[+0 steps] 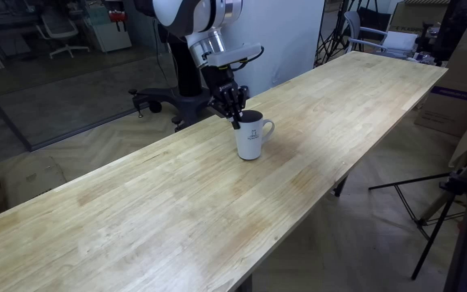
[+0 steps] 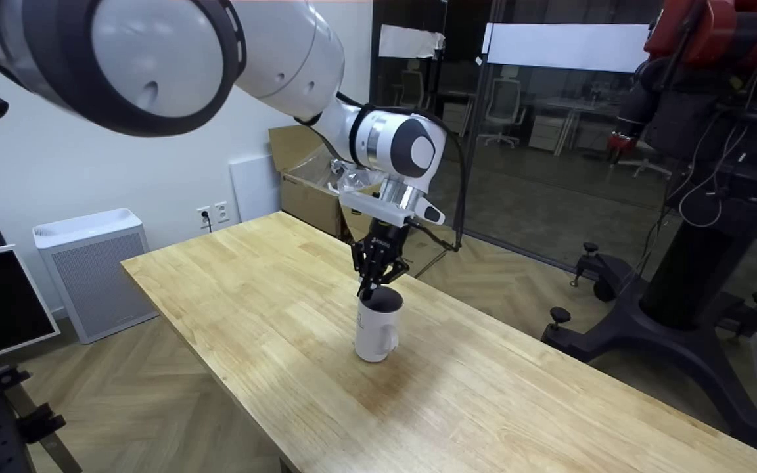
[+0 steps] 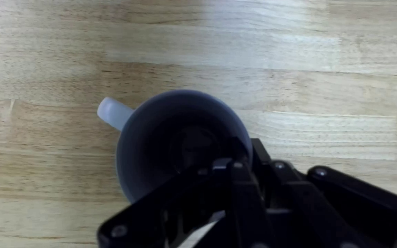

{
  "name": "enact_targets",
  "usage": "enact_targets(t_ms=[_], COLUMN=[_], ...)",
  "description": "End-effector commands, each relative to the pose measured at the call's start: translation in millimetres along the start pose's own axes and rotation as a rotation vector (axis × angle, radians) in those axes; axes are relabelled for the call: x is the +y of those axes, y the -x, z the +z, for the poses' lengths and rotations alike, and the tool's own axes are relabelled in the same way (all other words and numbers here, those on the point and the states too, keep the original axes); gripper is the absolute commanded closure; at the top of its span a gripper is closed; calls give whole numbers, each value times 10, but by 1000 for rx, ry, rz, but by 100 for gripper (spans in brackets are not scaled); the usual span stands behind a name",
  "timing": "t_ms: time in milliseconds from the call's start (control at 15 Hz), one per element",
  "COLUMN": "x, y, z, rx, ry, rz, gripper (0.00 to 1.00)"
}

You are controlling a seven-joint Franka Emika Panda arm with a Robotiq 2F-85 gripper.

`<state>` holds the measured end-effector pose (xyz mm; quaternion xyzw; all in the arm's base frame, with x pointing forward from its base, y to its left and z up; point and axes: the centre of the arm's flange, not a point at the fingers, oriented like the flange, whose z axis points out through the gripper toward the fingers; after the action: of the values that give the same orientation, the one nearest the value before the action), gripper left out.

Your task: Move the mug to the left

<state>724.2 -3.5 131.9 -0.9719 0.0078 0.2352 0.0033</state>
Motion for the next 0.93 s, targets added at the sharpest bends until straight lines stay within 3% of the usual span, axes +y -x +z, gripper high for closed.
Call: enact_targets(t_ms=[0, 133, 533, 733, 867], x=[-25, -26, -46, -84, -151], y=[-67, -57, -15, 81, 150], z=[-95, -103, -150, -283, -439], rx=[4, 3, 15, 63, 112], ry=[-8, -10, -2, 24, 36], rz=[62, 68, 85, 103, 126], gripper=[66, 61, 19, 1, 0])
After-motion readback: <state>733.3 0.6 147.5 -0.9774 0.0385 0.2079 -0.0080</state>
